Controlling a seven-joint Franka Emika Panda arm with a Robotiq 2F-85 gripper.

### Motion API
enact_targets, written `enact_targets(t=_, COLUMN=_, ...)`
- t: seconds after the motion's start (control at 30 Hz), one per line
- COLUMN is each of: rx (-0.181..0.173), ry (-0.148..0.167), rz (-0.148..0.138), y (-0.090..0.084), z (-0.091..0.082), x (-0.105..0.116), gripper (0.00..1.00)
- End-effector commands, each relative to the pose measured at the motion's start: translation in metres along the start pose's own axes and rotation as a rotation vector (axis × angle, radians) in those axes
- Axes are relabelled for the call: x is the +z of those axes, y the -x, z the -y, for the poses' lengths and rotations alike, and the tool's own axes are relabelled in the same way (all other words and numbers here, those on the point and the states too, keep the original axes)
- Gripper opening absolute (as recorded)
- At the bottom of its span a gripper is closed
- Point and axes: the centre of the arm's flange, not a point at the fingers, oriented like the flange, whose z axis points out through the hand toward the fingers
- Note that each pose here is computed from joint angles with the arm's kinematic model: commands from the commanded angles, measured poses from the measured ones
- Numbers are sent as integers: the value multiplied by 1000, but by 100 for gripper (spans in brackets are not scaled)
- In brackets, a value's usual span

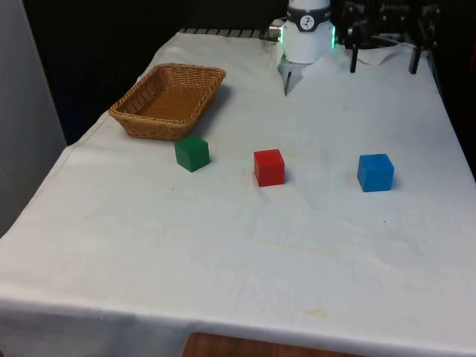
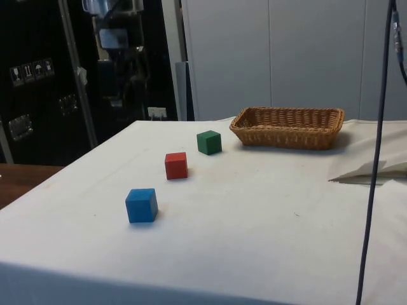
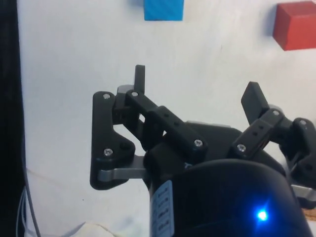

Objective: Pick up the blue cube and place it into the basket.

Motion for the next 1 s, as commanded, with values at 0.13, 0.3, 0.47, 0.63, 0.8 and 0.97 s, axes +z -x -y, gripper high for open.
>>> enact_targets(t=0.13, rx=-15, ry=-11, rz=-35, y=0, z=9, x=7, gripper=100)
enact_targets(t=0.3, rx=-39, ry=-23, rz=-43, y=2, z=13, x=21, gripper=100)
enact_targets(t=0.47, rx=-65, ry=-28, rz=-38, y=3, z=14, x=31, gripper=100)
enact_targets(t=0.63, rx=-121, ry=-38, rz=-38, y=3, z=17, x=45, gripper=100)
enact_targets(t=0.8, rx=-171, ry=-42, rz=-32, y=2, z=18, x=57, gripper=100)
enact_targets(t=0.97, rx=-196, ry=-45, rz=-33, y=1, z=18, x=64, gripper=100)
